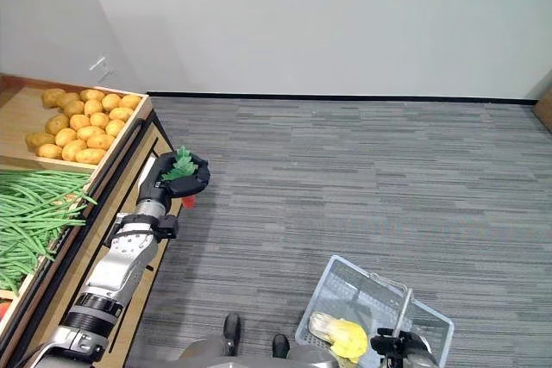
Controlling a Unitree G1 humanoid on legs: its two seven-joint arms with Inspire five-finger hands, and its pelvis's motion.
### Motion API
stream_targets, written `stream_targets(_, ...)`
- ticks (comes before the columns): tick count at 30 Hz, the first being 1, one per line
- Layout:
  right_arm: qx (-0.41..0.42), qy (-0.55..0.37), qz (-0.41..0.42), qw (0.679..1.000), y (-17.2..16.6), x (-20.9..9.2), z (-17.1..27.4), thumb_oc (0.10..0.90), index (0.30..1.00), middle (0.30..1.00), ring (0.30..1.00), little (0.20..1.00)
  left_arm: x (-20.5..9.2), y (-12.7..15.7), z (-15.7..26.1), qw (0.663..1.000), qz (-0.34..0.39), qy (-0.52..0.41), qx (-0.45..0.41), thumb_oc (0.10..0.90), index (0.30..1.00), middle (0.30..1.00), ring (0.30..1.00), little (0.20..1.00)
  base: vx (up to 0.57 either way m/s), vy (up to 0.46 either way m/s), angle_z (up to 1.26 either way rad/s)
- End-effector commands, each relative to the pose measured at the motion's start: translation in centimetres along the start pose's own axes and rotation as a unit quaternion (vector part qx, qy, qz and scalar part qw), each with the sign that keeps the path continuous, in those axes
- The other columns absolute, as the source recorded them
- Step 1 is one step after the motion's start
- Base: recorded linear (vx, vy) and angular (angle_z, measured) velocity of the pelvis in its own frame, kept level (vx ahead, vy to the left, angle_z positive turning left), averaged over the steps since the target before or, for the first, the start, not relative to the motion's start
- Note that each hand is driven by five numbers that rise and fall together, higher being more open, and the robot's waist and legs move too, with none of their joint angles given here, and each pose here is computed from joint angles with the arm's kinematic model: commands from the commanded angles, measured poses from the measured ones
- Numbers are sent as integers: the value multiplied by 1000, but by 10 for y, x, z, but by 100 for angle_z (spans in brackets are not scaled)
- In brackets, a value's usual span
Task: Get the vegetables into the basket
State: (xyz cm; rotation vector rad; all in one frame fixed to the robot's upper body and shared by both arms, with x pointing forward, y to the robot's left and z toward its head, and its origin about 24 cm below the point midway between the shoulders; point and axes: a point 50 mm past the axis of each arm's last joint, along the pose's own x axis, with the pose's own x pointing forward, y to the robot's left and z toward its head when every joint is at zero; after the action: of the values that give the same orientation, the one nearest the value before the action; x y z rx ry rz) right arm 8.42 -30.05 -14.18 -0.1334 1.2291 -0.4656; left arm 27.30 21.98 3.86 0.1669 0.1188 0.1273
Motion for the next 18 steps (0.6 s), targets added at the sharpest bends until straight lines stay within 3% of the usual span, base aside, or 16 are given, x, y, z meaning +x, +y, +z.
stream_targets(1,18,-41,-28,999,-24,0,19,400,300,300,300,300,18,9,73,987,19,-158,-32,400,300,300,300,300,157,95,-16)
stream_targets(12,23,-51,-19,998,-19,0,26,400,300,300,300,300,12,11,68,988,11,-150,-29,400,300,300,300,300,72,58,6)
stream_targets(18,14,-104,-25,994,-25,-2,62,400,300,300,300,300,4,2,76,985,-25,-167,-29,400,300,300,300,300,21,16,-3)
